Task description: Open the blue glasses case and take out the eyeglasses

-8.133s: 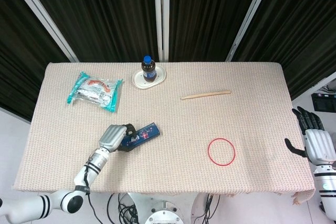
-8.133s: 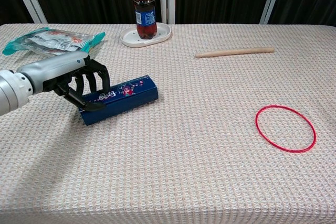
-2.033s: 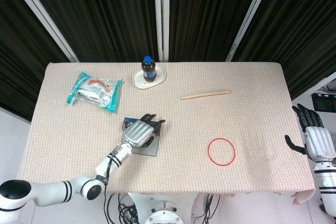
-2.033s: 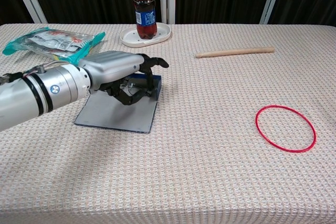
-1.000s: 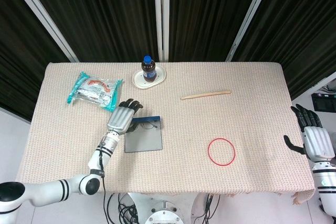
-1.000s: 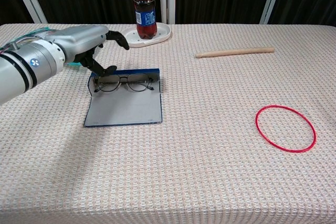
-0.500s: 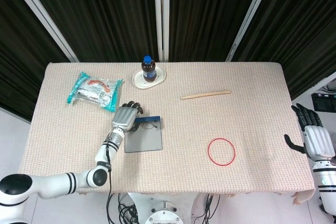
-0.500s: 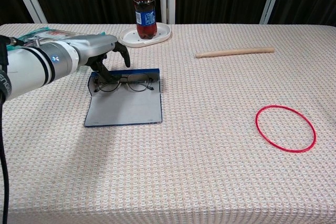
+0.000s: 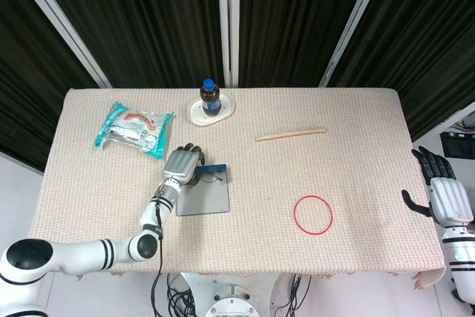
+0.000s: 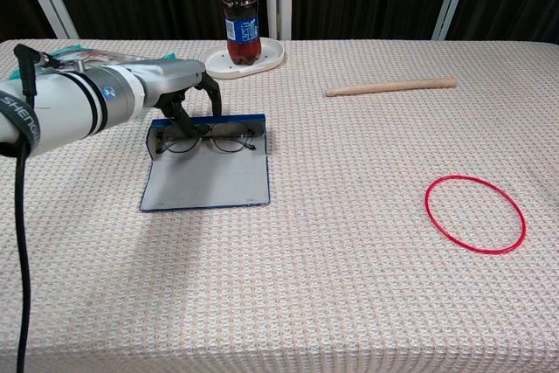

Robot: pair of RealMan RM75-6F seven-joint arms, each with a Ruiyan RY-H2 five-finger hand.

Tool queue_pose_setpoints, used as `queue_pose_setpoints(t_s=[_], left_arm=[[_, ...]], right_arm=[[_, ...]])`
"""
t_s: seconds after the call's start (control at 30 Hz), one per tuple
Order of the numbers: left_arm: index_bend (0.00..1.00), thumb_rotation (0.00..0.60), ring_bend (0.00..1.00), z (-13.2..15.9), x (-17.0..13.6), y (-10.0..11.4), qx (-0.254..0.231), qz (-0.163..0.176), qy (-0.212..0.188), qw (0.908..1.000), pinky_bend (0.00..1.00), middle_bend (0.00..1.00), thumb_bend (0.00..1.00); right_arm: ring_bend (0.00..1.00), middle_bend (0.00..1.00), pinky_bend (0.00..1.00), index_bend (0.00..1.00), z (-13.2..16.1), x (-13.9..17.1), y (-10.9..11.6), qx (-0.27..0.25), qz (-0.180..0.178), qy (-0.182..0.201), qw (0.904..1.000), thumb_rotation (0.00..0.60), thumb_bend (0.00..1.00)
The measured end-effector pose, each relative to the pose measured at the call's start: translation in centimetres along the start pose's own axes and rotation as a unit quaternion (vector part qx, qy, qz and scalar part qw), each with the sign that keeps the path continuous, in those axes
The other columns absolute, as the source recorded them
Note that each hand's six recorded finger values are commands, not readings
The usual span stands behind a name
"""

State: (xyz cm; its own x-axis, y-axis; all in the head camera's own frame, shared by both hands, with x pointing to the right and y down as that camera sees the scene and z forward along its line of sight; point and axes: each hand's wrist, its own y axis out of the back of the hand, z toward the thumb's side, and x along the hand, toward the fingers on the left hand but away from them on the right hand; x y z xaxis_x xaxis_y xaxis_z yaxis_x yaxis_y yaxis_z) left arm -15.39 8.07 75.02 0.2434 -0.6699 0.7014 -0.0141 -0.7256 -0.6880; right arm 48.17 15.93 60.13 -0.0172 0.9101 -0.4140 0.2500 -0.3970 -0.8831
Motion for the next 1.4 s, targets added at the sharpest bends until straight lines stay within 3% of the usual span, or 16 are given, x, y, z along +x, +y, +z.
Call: queue_pose_setpoints(t_s=[0.3, 0.87, 1.2, 1.4], left_arm=[[0.42, 0.600, 0.07, 0.5, 0.3, 0.1, 0.001, -0.004, -0.002, 1.0000, 0.21, 0.18, 0.41], [0.55, 0.600, 0.07, 0.1, 0.7, 0.3, 0.004, -0.006, 0.008, 0.9999, 0.21, 0.21, 0.43], [0.57, 0.600, 0.07, 0.5, 0.2, 1.3, 0.014, 0.028, -0.006, 0.9995, 0.20, 0.23, 0.43], [0.58, 0.600, 0.07, 0.6, -0.4, 1.6, 0.034, 0.070, -0.024, 0.9967, 0.20, 0.24, 0.44]], right_arm=[[0.00, 0.01, 0.00, 0.00, 0.0, 0.0, 0.0, 0.001, 0.001, 0.001, 1.0000, 0.600, 0.31], [0.00, 0.01, 0.00, 0.00, -0.1, 0.0, 0.1, -0.001, -0.001, -0.001, 1.0000, 0.600, 0.31], [0.00, 0.01, 0.00, 0.00, -0.1, 0.0, 0.0, 0.000, -0.001, -0.001, 1.0000, 0.600, 0.31], [0.00, 0.01, 0.00, 0.00, -0.2, -0.1, 0.0, -0.001, 0.001, -0.003, 1.0000, 0.600, 0.31]])
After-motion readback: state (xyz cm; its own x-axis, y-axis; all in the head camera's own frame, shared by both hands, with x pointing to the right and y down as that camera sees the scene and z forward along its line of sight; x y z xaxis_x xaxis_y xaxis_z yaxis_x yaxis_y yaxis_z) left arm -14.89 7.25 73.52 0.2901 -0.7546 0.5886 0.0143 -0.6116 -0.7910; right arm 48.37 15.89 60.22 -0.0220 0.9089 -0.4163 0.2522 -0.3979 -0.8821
